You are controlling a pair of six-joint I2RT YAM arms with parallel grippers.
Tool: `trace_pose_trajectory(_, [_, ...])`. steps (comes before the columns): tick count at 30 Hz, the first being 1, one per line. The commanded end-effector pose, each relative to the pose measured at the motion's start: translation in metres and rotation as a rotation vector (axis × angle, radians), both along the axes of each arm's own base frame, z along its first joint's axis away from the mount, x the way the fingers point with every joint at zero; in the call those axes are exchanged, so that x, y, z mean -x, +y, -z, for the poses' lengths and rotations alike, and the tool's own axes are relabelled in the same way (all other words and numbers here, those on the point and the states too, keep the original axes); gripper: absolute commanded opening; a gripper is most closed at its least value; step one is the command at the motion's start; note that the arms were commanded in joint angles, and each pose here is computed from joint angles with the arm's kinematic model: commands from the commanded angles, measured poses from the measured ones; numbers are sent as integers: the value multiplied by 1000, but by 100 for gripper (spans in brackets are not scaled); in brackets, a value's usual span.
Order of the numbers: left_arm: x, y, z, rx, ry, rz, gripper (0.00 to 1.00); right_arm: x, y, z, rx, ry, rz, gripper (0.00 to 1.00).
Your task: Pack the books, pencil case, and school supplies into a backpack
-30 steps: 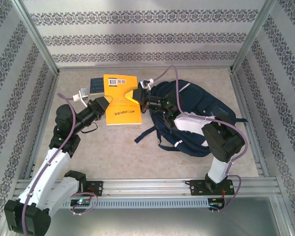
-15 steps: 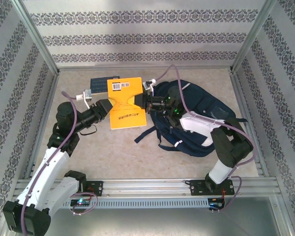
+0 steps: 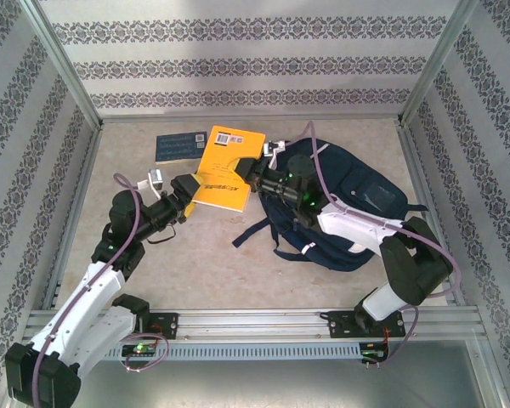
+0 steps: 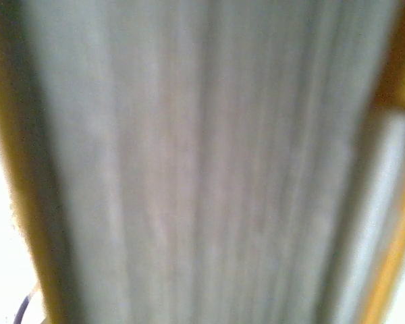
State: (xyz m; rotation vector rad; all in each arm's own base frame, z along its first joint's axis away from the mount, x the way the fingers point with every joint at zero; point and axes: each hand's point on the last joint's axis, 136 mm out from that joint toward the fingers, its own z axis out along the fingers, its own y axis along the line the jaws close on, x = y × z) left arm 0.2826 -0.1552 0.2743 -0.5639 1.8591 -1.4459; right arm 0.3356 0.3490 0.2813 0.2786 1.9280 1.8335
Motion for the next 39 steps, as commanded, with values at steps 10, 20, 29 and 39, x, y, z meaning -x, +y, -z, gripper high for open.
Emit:
trace_pose_trajectory(10, [-23,10,-45,160,-154,-179,94,-26,-5,-67,-230,-76,283,0])
trace_pose_trajectory(20, [-44,-11,-43,206,-153,-171,84,-28,11,-74,-313,-97,265,0])
trace_pose_trajectory(29, [-55,-14,-49,235,-183,-188,56,-23,13,-67,-293,-100,273,0])
trace_pose_trajectory(39, [-62,-20,-55,253,-196,-178,31,-21,19,-50,-247,-81,292,0])
